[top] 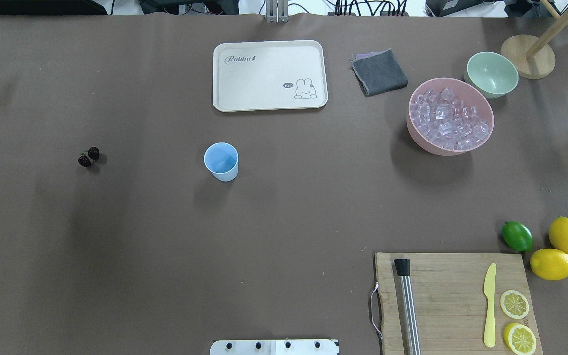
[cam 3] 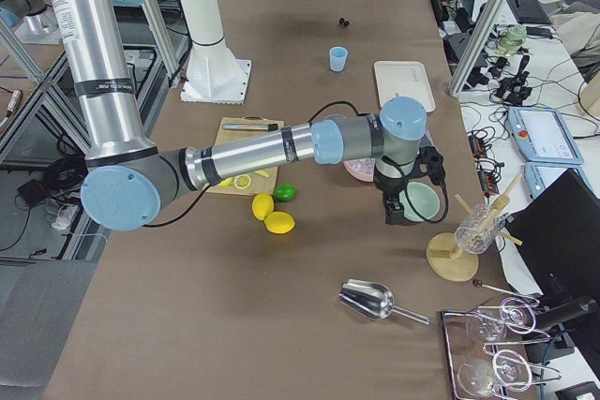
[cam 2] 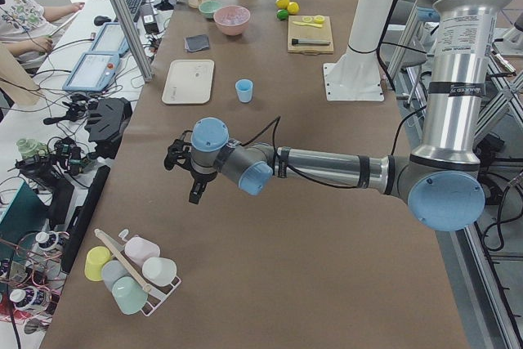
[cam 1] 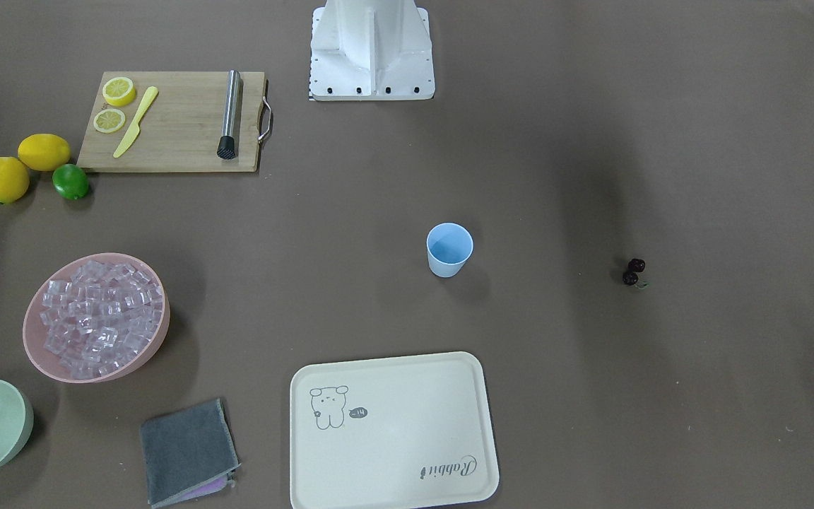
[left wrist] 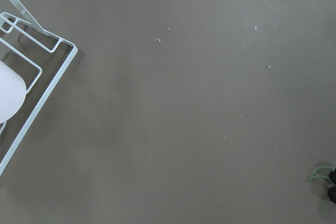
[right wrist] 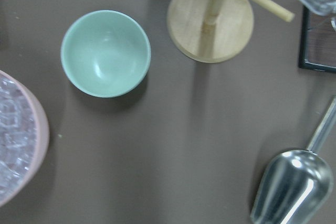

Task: Put ice and cherries in cup
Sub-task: 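Move the right gripper over the pink bowl of ice cubes, then lower the right gripper into the bowl and grasp an ice cube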

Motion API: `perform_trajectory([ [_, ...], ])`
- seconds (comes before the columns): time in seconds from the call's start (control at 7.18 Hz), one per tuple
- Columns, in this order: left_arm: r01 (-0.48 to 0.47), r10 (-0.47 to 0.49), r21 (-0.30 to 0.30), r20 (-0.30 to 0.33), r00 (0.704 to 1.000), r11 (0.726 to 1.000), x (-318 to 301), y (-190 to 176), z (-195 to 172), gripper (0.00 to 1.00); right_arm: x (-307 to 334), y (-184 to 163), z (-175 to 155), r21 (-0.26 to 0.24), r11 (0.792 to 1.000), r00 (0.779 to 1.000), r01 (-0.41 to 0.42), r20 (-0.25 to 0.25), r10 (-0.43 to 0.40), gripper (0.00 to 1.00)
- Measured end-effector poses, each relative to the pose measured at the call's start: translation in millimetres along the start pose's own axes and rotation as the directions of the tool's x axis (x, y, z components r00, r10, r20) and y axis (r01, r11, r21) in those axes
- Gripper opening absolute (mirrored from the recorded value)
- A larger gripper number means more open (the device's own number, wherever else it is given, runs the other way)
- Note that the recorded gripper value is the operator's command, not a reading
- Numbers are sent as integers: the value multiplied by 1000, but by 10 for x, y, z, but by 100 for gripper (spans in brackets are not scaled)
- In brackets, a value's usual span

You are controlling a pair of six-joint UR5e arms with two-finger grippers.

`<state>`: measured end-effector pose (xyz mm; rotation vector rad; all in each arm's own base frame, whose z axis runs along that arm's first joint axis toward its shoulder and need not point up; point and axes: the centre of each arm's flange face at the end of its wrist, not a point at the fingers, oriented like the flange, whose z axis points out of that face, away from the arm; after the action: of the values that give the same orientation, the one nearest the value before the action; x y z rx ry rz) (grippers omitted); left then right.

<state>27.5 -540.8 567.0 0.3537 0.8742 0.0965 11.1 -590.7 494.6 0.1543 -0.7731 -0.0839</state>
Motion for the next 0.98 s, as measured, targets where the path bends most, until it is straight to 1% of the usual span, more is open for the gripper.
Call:
perform_trajectory([
  [0.28,-9,9,9,-1,1000,1000,43,-29,-33,98,-1132,-347,231,-23,1000,999,-10,39,11,99],
  [0.42,-17,17,17,-3,1000,1000,86,-52,-69,98,-1527,-379,366,-35,999,998,16,57,-14,99],
  [0.56,-22,22,23,-5,1000,999,117,-72,-93,98,-1771,-354,565,-42,997,996,58,71,-55,98],
  [0.84,-29,29,27,-5,1000,999,145,-100,-104,98,-1999,-357,1163,-31,988,985,154,86,-151,98],
  [0.98,-29,29,26,-6,1000,999,148,-105,-100,98,-2051,-346,1412,-23,985,982,171,91,-168,98],
])
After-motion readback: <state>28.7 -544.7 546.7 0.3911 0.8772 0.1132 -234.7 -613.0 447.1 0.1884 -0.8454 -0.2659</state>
